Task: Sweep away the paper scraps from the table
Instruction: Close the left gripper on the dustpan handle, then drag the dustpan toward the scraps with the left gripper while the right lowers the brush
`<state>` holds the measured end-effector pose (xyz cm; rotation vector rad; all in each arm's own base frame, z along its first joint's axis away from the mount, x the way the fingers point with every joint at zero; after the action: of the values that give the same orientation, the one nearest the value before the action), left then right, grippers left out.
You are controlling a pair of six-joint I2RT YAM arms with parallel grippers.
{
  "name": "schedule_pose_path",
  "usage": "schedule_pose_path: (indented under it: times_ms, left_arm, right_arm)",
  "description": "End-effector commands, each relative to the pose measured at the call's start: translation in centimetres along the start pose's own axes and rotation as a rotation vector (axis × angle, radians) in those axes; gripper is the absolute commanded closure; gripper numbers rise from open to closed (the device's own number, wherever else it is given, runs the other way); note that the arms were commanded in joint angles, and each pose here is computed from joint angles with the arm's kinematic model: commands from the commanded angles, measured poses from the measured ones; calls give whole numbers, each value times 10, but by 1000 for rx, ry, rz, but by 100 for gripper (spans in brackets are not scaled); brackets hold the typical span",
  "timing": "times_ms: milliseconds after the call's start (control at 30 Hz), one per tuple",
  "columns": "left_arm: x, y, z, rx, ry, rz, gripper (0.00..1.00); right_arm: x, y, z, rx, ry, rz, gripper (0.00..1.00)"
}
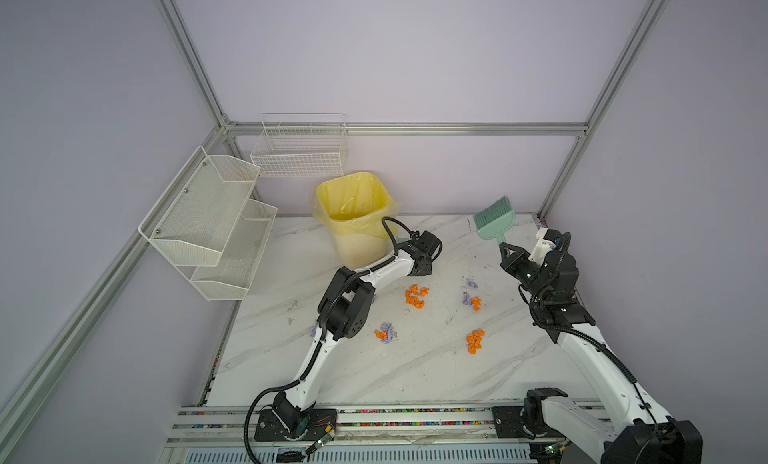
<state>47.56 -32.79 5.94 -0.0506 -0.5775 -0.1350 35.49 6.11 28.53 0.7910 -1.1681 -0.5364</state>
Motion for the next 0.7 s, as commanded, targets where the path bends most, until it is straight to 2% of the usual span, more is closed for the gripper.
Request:
schedule_pose_path:
  times_ms: [0,233,400,667]
  left_arm:
    - [38,-3,23,-20,-90,24,79]
    - [42,-6,32,-44,-96,7,87]
    - [46,-3,51,-49,-114,0,92]
    - [46,1,92,-55,-149,-24,93]
  right_arm:
    - [13,14,7,34,-44,27,100]
    - [17,18,6,3,-18,65,100]
    - [22,28,12,-16,7,112,100]
    - [27,28,22,-132,68,118,100]
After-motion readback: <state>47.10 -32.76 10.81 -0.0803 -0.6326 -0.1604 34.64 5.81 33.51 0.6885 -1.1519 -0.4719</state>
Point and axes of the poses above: each gripper's point midway between its finger pads, its own z axis back along the fingers, its own y axis along the line the jaws close on, x = y × z, the point moved 1 cm from there along z, back along the fingers, and after that the axes turned 9 degrees about -z, right-handed, at the moved point
